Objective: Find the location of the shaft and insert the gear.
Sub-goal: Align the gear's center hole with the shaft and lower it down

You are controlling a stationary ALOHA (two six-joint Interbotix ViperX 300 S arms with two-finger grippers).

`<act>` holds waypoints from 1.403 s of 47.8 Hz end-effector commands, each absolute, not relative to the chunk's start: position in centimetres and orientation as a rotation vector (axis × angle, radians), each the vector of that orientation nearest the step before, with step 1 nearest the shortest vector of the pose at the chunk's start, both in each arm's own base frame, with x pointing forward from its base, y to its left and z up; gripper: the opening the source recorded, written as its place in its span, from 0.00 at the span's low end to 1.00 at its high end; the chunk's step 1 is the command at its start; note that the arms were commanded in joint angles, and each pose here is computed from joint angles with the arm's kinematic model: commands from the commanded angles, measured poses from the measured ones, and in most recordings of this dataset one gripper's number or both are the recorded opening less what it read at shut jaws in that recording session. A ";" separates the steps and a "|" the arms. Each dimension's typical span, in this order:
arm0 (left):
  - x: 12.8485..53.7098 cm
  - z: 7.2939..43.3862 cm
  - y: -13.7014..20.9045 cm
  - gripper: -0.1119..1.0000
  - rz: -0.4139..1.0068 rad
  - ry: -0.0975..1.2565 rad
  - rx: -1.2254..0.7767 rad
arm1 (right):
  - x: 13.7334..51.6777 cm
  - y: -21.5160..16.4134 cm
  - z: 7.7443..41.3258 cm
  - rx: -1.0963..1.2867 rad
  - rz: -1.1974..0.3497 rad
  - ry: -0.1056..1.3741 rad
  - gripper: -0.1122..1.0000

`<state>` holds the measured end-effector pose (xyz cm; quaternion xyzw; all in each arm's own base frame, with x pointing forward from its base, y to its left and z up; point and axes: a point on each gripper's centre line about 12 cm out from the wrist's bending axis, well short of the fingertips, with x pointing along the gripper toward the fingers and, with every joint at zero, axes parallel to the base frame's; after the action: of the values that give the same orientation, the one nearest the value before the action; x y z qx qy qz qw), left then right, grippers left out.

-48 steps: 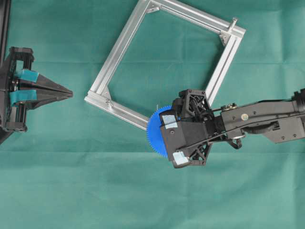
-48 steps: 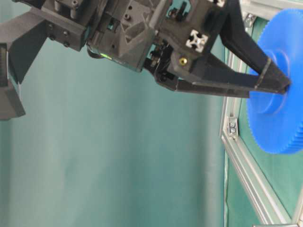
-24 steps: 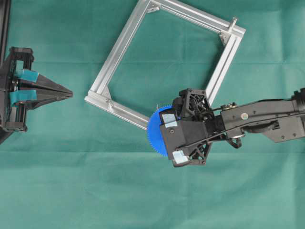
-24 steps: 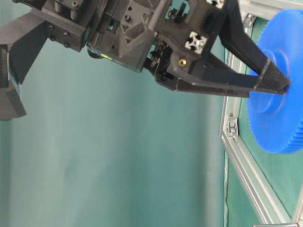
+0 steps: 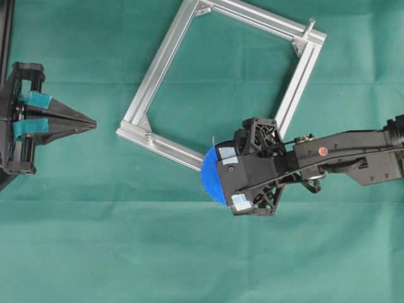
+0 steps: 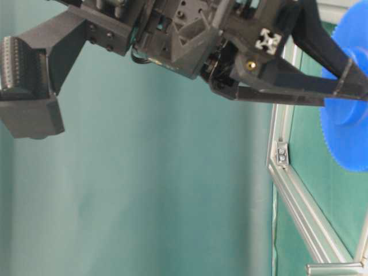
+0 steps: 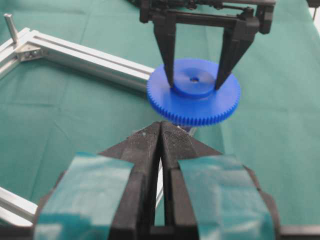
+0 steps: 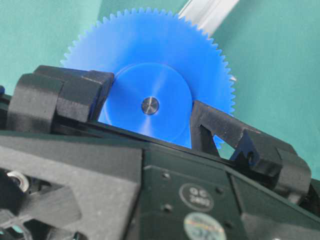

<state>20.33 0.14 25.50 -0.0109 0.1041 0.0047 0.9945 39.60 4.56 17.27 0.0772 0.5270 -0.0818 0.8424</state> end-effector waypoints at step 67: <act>20.6 25.7 0.2 0.11 0.011 0.205 -0.024 | 40.4 4.6 15.3 0.192 -0.165 1.103 0.74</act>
<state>20.35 0.14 25.47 -0.0109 0.1048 0.0047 0.9944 40.09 4.65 14.49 0.0866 0.5291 -0.0767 0.8407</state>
